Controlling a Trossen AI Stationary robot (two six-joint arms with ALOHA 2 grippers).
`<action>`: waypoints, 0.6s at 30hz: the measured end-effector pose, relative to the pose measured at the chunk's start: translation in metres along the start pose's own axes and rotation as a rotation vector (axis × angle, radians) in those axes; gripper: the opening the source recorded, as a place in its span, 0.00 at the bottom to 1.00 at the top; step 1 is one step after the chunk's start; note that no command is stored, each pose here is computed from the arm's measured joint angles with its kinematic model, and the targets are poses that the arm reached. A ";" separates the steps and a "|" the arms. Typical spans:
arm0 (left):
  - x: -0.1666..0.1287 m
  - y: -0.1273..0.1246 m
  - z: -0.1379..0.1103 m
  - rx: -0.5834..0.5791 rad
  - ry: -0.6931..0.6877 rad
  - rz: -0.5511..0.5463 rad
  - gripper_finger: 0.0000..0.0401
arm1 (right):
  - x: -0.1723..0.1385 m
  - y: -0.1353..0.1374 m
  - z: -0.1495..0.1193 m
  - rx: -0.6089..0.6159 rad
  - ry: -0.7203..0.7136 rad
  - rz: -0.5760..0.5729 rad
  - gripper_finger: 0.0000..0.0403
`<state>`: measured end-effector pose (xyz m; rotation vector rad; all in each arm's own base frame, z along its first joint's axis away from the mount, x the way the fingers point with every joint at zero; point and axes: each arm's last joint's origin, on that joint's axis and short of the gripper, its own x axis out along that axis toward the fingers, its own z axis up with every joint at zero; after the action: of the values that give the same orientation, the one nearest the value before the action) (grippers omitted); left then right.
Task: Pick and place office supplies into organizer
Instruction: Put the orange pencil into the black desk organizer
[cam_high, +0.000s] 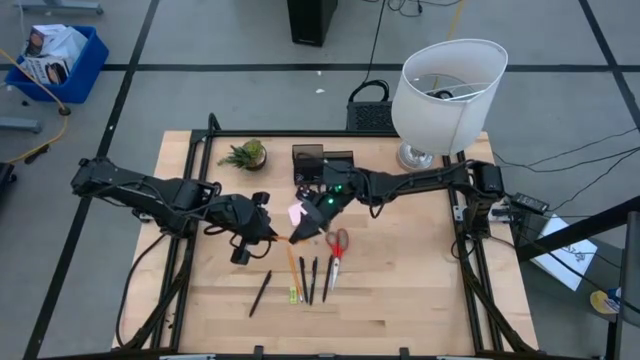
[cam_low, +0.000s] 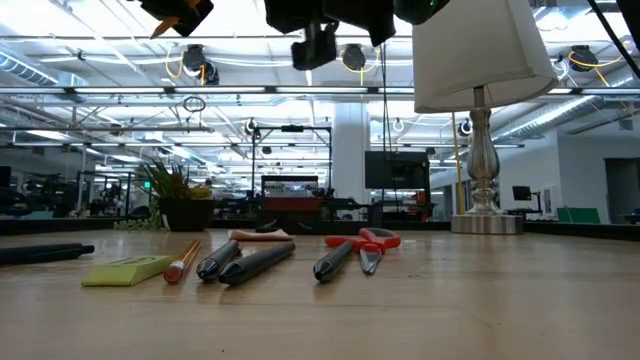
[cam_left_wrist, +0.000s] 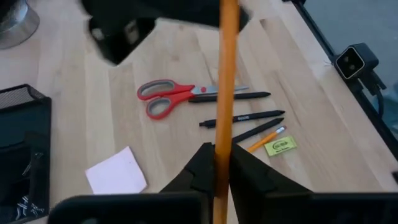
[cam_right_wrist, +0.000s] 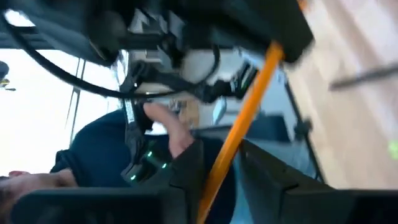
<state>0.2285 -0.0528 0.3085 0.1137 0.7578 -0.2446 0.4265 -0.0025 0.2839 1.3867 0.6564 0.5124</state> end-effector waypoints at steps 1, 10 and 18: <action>0.000 0.000 0.000 -0.003 0.002 0.000 0.04 | -0.002 0.000 0.002 -0.035 -0.023 0.002 0.27; 0.000 0.000 0.002 -0.066 -0.024 -0.001 0.07 | -0.030 0.006 0.037 -0.366 -0.438 -0.034 0.41; -0.017 0.001 0.016 -0.210 -0.208 -0.047 0.05 | -0.039 0.010 0.046 -0.655 -0.623 -0.117 0.41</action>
<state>0.2270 -0.0513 0.3318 -0.1267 0.5755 -0.2162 0.4305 -0.0615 0.3017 0.8038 0.0380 0.1500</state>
